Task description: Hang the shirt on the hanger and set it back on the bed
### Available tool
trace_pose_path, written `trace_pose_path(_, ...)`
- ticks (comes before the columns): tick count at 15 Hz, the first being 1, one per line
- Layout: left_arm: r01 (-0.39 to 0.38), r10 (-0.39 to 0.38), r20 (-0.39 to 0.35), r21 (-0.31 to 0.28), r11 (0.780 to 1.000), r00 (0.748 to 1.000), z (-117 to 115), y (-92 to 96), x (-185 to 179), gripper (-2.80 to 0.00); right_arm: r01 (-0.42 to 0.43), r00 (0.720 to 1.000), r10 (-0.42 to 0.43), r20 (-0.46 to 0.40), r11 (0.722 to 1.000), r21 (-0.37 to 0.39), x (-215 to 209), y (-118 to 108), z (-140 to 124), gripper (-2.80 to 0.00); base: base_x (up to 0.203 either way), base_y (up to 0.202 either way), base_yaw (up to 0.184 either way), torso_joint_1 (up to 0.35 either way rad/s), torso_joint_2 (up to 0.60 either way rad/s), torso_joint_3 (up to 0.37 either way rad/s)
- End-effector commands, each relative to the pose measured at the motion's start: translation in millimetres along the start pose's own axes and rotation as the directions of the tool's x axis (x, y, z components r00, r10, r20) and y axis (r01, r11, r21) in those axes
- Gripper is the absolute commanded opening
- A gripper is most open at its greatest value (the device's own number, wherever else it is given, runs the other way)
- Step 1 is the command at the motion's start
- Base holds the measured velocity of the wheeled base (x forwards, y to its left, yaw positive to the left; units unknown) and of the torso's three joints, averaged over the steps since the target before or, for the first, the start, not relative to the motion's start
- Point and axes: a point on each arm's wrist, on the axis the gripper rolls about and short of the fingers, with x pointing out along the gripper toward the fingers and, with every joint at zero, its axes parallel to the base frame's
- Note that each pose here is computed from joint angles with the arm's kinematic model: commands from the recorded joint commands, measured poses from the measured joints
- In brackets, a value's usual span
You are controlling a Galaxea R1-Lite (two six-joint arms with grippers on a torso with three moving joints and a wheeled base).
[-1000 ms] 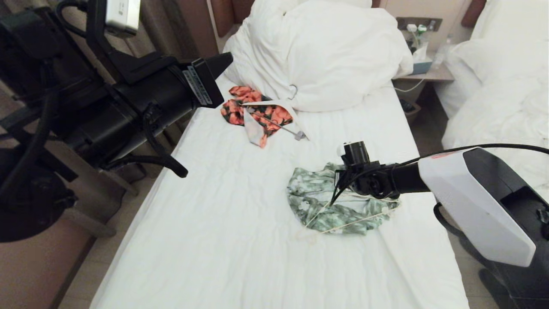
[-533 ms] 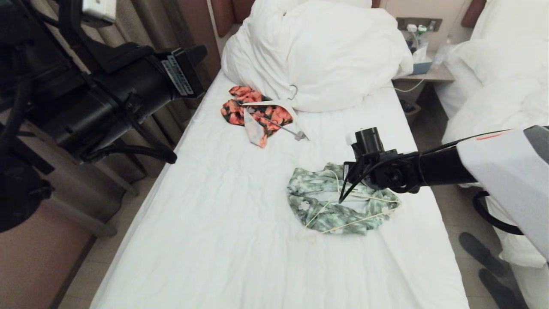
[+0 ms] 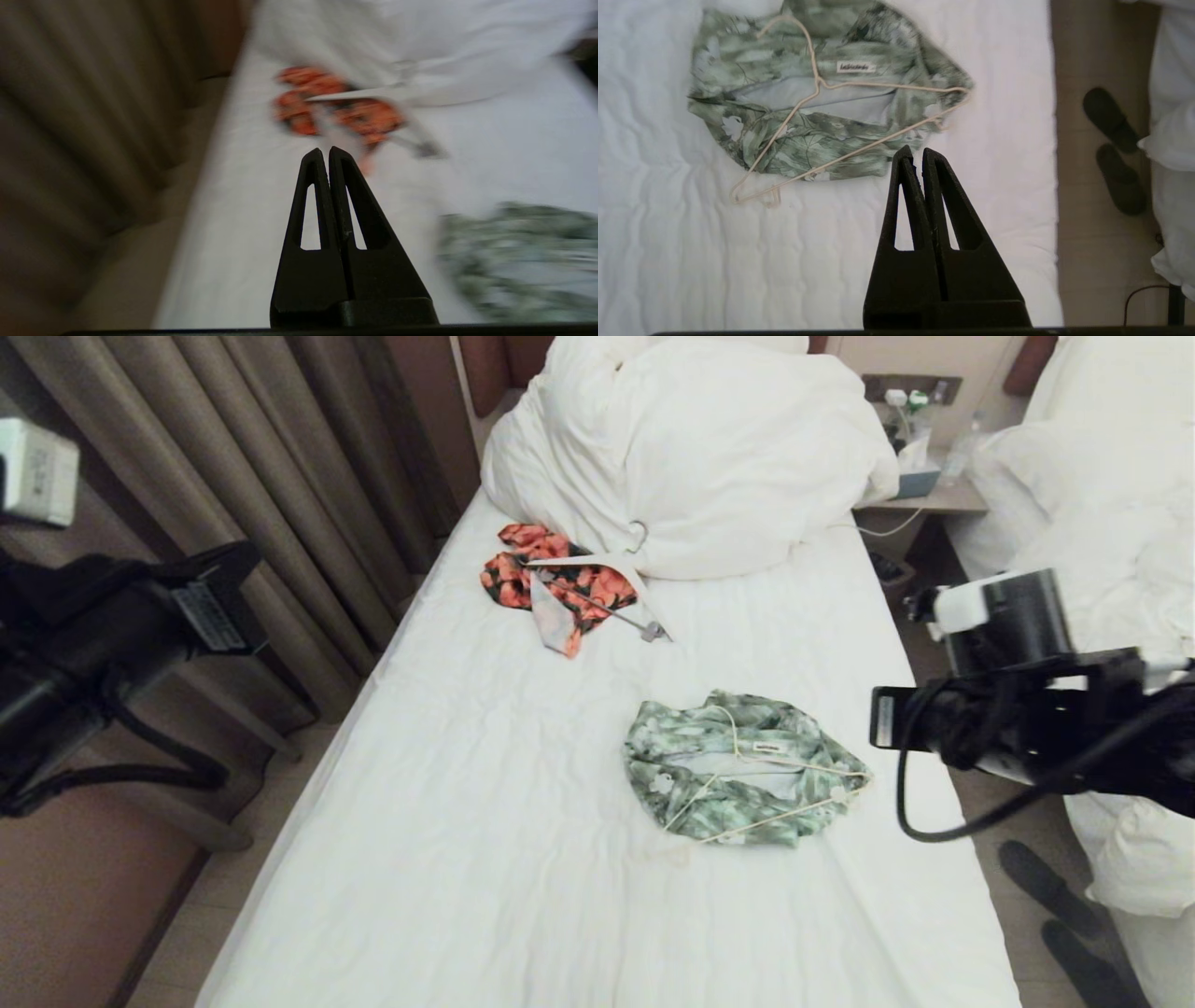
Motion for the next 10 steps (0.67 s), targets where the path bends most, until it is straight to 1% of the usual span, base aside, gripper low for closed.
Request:
trace_pose_path(1,-0.145,0.144,0.038,0.038,0.989,0.989,2,27.5,-38,-2.80,-0.035,0.993,0.027,0.116,0.997,0.064,-62,-33,12,-2.80,0.000,0.000,0.000,0.000,0.00,0.000)
trace_pose_path(3,-0.247,0.241,0.096,0.058,0.967,0.966,7,39.3,-73,-2.80,-0.056,0.982,0.042,0.187,0.996,0.071,-103,-60,6,-2.80,0.000,0.000,0.000,0.000,0.00,0.000)
trace_pose_path(4,-0.285,0.275,0.136,0.062,0.957,0.952,10,40.7,-93,-2.80,-0.064,0.974,0.047,0.223,0.996,0.070,-123,-74,0,-2.80,0.000,0.000,0.000,0.000,0.00,0.000)
trace_pose_path(5,-0.304,0.290,0.171,0.063,0.950,0.942,11,39.5,-112,-2.80,-0.065,0.966,0.046,0.254,0.995,0.069,-139,-87,-7,-2.80,0.000,0.000,0.000,0.000,0.00,0.000)
trace_pose_path(6,-0.313,0.296,0.199,0.062,0.948,0.934,9,36.5,-132,-2.80,-0.056,0.958,0.034,0.284,0.996,0.070,-154,-101,-17,-2.80,0.000,0.000,0.000,0.000,0.00,0.000)
trace_pose_path(7,-0.311,0.293,0.213,0.060,0.948,0.932,3,32.9,-151,-2.80,-0.048,0.949,0.022,0.314,0.996,0.074,-168,-114,-28,-2.80,0.000,0.000,0.000,0.000,0.00,0.000)
trace_pose_path(8,-0.293,0.275,0.218,0.057,0.954,0.937,-3,29.0,-168,-2.80,-0.043,0.939,0.014,0.344,0.996,0.076,-180,-124,-38,-2.80,0.000,0.000,0.000,0.000,0.00,0.000)
trace_pose_path(9,-0.259,0.244,0.211,0.046,0.965,0.946,-12,24.6,-185,-2.80,-0.035,0.928,0.004,0.374,0.997,0.075,-192,-134,-49,-2.80,0.000,0.000,0.000,0.000,0.00,0.000)
trace_pose_path(10,-0.226,0.217,0.189,0.031,0.974,0.958,-21,21.0,-201,-2.80,-0.029,0.916,-0.004,0.401,0.997,0.077,-203,-143,-59,-2.80,0.000,0.000,0.000,0.000,0.00,0.000)
